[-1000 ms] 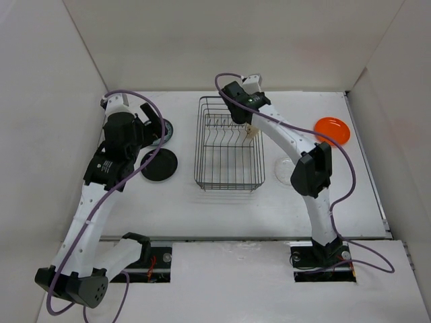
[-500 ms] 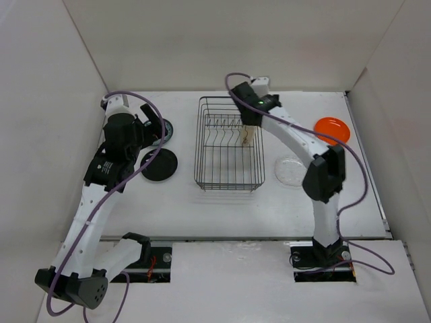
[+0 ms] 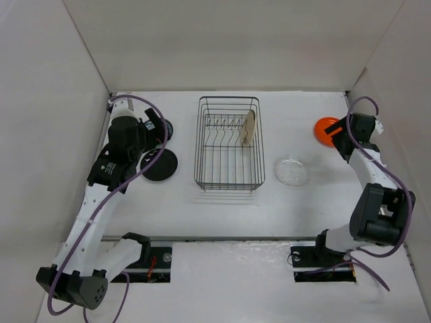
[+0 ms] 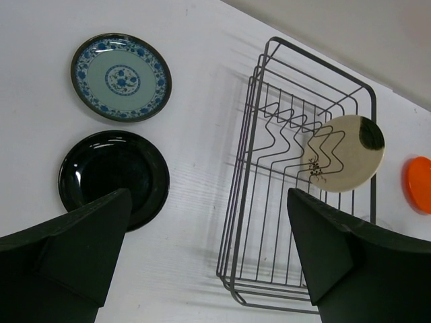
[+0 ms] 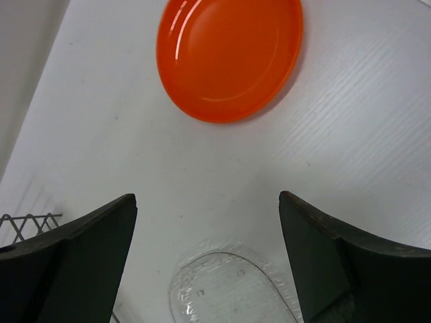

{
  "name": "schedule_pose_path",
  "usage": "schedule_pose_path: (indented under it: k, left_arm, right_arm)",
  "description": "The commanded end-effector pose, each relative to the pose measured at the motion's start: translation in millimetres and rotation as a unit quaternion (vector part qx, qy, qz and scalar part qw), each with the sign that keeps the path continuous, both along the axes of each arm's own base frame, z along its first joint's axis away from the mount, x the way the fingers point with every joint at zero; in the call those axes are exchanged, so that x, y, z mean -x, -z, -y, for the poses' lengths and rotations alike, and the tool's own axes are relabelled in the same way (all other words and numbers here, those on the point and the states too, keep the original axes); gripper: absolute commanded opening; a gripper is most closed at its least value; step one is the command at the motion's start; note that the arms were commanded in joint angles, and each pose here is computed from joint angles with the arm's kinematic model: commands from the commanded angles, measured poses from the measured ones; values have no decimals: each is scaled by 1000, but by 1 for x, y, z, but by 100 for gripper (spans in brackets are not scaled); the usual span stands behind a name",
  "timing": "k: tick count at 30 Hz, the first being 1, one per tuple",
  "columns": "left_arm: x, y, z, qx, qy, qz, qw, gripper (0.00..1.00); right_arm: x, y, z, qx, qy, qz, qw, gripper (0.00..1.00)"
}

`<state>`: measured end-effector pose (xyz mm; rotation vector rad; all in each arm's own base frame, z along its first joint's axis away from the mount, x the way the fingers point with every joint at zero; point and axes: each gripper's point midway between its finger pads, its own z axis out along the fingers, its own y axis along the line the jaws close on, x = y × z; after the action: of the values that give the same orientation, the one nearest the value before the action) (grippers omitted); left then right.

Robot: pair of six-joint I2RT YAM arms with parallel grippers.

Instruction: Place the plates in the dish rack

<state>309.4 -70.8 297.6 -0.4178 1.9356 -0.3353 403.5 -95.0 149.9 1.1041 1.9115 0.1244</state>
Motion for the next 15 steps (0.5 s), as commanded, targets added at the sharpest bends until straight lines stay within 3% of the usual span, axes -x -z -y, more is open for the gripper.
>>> schedule_pose_path:
  k: [1,5,15]
  left_arm:
    - [-6,-11,7,3,21,26,999,100]
    - [-8,0,9,1,32,20,999,100]
    - [-16,5,-9,15,17,23,999,100]
  right_arm:
    - [-18,-17,26,-47,31,77,995,91]
    - [-29,4,47,-83,52,68,993,89]
    - [-51,51,64,-94,60,27,993,84]
